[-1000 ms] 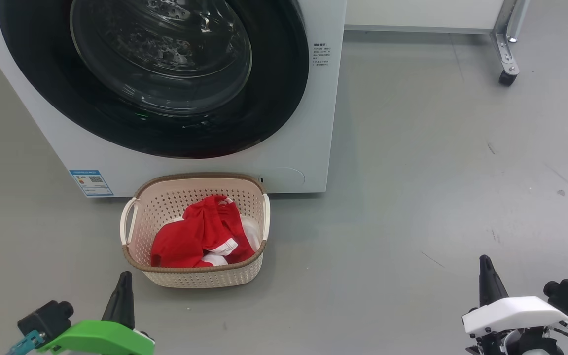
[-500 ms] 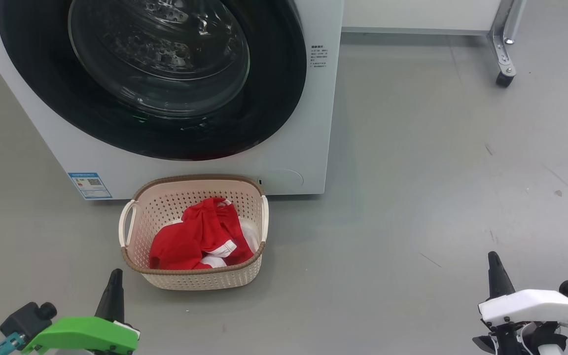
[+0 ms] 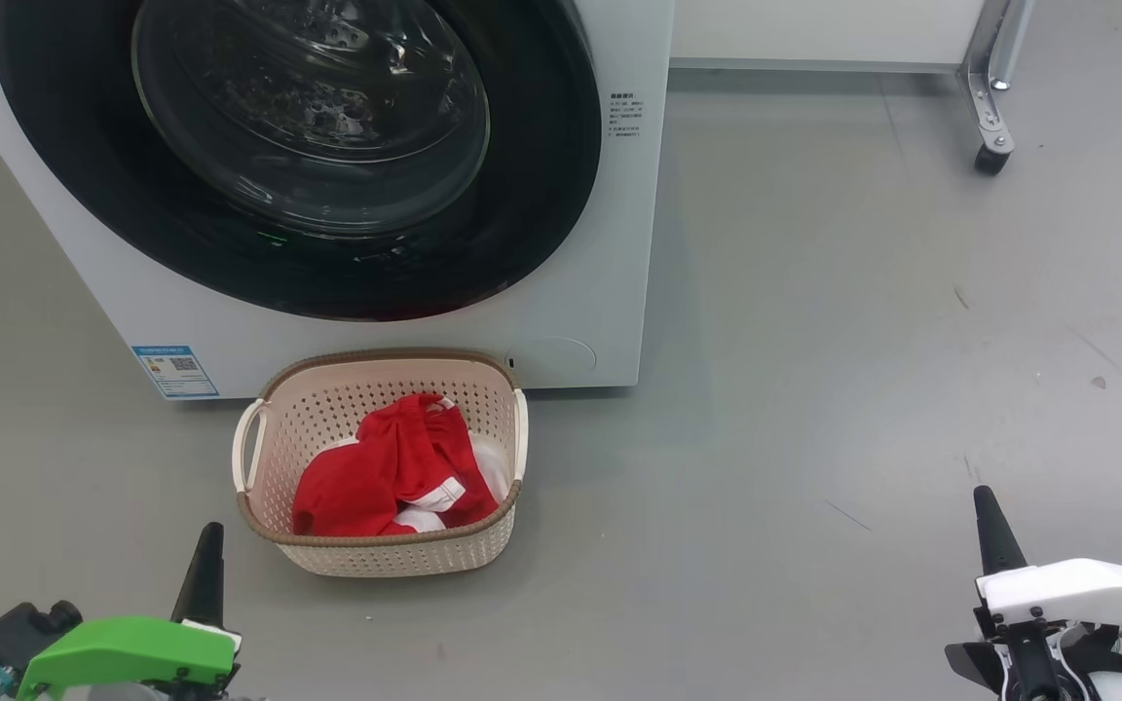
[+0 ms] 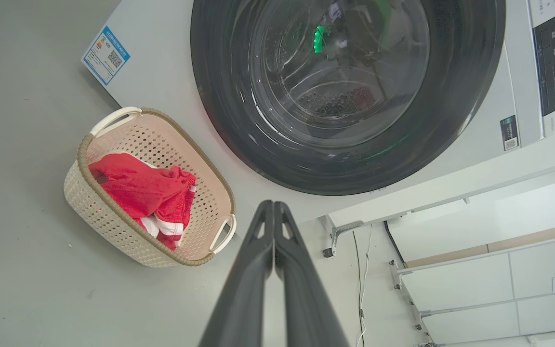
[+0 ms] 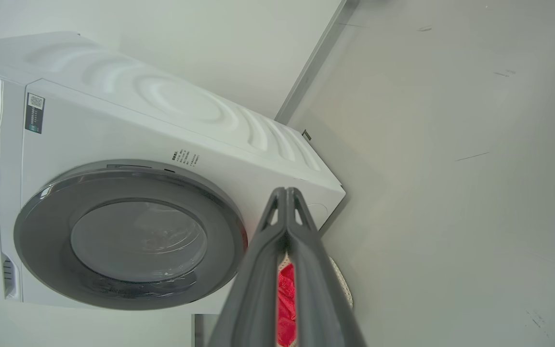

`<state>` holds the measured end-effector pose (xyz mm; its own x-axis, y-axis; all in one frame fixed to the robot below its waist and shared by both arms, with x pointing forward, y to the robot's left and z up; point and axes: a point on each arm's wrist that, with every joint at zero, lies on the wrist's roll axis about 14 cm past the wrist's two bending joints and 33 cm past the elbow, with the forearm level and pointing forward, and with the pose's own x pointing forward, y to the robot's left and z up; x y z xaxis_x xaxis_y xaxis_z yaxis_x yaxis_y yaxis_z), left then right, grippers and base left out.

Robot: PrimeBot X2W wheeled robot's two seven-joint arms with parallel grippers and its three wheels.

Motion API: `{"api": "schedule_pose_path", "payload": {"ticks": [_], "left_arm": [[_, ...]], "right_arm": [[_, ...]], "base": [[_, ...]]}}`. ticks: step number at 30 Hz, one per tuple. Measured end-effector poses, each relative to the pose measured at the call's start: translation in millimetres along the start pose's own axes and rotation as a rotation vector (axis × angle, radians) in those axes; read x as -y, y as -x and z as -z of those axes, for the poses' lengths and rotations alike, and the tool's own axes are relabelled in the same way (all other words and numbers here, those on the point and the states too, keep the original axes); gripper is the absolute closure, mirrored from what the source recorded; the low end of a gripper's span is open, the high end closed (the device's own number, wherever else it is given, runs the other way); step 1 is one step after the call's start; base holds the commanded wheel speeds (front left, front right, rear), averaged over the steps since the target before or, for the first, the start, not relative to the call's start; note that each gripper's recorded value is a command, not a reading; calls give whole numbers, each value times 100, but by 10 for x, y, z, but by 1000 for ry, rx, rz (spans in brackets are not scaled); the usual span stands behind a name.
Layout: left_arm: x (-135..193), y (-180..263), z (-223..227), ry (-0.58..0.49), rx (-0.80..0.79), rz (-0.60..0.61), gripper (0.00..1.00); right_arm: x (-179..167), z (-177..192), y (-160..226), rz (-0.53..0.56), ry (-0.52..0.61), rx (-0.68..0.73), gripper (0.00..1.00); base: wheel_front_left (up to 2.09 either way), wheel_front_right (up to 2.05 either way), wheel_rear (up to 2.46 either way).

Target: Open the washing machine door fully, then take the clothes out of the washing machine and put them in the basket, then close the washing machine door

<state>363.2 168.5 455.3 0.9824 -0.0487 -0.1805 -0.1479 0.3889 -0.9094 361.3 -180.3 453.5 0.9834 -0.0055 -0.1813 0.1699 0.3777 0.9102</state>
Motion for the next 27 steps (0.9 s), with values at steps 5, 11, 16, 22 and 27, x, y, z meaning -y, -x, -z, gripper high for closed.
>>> {"api": "schedule_pose_path", "payload": {"ticks": [5,11,16,22,27], "left_arm": [[8,-9,-45,66,6,5,100],[34,-21,-78,142,9,18,100],[72,-42,-143,218,21,37,100],[89,-43,-181,294,25,52,100],[111,-52,-230,360,32,67,100]], "right_arm": [[-6,-33,-7,-3,-67,1,100],[-57,-101,-36,-23,-147,13,100],[-58,-152,-38,-29,-228,18,100],[-109,-216,-63,-51,-305,26,100],[-126,-271,-65,-67,-369,34,100]], "base": [[0,0,0],[0,0,0],[0,0,0],[0,0,0],[0,0,0]]}}
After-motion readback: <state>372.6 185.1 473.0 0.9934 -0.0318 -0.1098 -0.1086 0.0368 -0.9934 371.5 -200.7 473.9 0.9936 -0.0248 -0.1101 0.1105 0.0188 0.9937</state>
